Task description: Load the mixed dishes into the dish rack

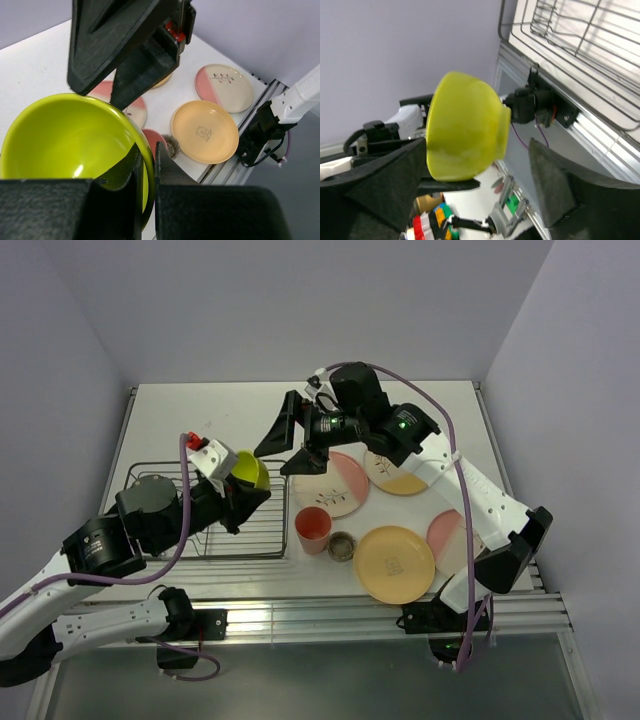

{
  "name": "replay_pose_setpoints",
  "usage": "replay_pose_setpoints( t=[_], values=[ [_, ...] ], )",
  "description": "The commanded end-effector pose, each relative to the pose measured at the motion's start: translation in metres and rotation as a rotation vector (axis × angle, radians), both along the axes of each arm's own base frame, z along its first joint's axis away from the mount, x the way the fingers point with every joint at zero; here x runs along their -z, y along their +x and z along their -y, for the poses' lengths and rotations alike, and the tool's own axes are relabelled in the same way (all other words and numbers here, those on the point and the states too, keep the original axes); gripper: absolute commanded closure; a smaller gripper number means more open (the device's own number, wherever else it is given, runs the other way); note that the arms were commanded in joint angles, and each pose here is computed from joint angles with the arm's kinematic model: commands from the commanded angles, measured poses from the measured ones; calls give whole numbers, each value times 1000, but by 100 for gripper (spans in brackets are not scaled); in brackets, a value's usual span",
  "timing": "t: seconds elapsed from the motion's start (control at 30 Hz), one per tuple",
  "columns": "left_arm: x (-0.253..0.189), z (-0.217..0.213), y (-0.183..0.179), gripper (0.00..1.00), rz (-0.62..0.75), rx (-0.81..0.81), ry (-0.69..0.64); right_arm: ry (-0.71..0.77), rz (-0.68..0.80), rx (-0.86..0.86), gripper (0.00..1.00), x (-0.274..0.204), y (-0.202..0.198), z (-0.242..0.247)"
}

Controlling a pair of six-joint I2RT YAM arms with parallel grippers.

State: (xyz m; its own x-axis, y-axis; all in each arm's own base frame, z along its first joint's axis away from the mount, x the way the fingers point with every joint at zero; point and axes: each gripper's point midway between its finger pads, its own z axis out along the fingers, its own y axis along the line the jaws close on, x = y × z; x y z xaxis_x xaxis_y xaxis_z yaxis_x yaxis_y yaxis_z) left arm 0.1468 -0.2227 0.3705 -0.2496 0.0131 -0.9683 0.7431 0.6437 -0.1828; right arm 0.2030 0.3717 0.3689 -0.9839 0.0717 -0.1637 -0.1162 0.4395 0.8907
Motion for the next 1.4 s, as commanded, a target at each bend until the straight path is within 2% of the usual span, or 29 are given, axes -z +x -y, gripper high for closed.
replay_pose_setpoints(
  t=[0.0,0.47,0.8,1.2,1.37],
  values=[
    [-31,8,3,100,48,2,-121,100,121,36,7,-39,2,-5],
    [-37,24,11,100,63,11,-131,159,129,-16,6,-49,-16,-2],
    [-37,25,21,100,86,-25,-95,166,102,-51,11,-52,-25,1],
    [-49,13,28,100,133,-78,-64,127,91,-45,6,-44,-18,2],
    [-40,22,29,100,119,-58,-57,128,95,-50,12,-44,-16,0]
  ],
)
